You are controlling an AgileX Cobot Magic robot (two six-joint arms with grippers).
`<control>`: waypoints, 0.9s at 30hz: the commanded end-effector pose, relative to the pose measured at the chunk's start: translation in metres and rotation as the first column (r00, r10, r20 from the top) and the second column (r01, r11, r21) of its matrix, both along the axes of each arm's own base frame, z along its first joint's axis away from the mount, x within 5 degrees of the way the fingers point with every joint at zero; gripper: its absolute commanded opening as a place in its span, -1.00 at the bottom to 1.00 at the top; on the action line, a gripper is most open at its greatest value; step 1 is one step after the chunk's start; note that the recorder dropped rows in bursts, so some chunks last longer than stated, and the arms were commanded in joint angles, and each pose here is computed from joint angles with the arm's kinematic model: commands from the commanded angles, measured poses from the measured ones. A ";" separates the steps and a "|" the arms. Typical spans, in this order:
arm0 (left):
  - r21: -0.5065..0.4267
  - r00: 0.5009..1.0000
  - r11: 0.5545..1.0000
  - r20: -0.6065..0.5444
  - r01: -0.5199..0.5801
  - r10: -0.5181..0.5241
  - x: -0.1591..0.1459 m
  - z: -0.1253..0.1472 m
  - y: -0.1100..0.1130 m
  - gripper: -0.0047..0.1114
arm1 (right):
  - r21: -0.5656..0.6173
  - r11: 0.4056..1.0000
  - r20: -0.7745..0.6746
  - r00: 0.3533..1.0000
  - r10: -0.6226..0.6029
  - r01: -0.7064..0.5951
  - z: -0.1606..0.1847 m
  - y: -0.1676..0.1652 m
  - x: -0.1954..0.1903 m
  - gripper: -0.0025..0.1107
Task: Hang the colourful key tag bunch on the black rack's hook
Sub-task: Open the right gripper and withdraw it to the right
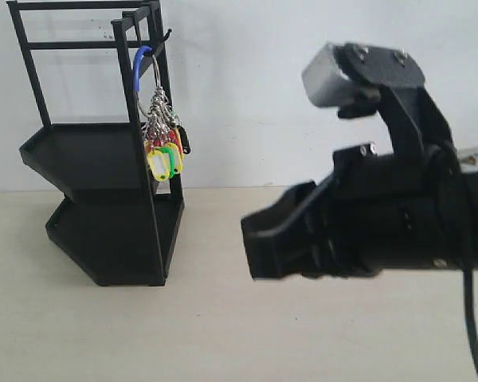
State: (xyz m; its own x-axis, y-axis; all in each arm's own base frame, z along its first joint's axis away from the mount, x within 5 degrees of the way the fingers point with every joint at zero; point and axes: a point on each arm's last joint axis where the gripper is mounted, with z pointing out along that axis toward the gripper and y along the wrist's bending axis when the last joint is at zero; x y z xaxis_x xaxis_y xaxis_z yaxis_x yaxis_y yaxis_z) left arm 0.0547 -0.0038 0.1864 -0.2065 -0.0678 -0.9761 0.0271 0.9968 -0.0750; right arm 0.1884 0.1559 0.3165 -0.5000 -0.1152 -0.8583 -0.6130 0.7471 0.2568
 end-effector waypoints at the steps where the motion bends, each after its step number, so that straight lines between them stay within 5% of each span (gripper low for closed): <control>1: 0.008 1.000 1.000 0.011 0.000 0.000 0.000 0.001 0.000 -0.84 | -0.045 0.998 -0.091 0.995 0.042 -0.047 -0.020 -0.010 -0.021 -0.96; 6: 0.008 1.000 1.000 0.011 0.000 0.000 0.000 0.001 0.000 -0.84 | -0.090 0.994 -0.172 0.984 0.046 -0.063 -0.046 -0.015 -0.029 -0.96; 18: 0.008 1.000 1.000 0.011 0.000 0.000 0.000 0.001 0.000 -0.84 | -0.088 0.994 -0.186 0.981 0.049 -0.066 -0.047 -0.015 -0.031 -0.96; 21: 0.008 1.000 1.000 0.011 0.000 0.000 0.000 0.001 0.000 -0.84 | -0.149 0.986 -0.038 0.996 0.076 -0.081 -0.037 -0.019 -0.028 -0.96; 27: 0.008 1.000 1.000 0.011 0.000 0.000 0.000 0.001 0.000 -0.84 | -0.028 0.999 0.172 0.985 -0.011 0.016 0.001 -0.042 -0.043 -0.96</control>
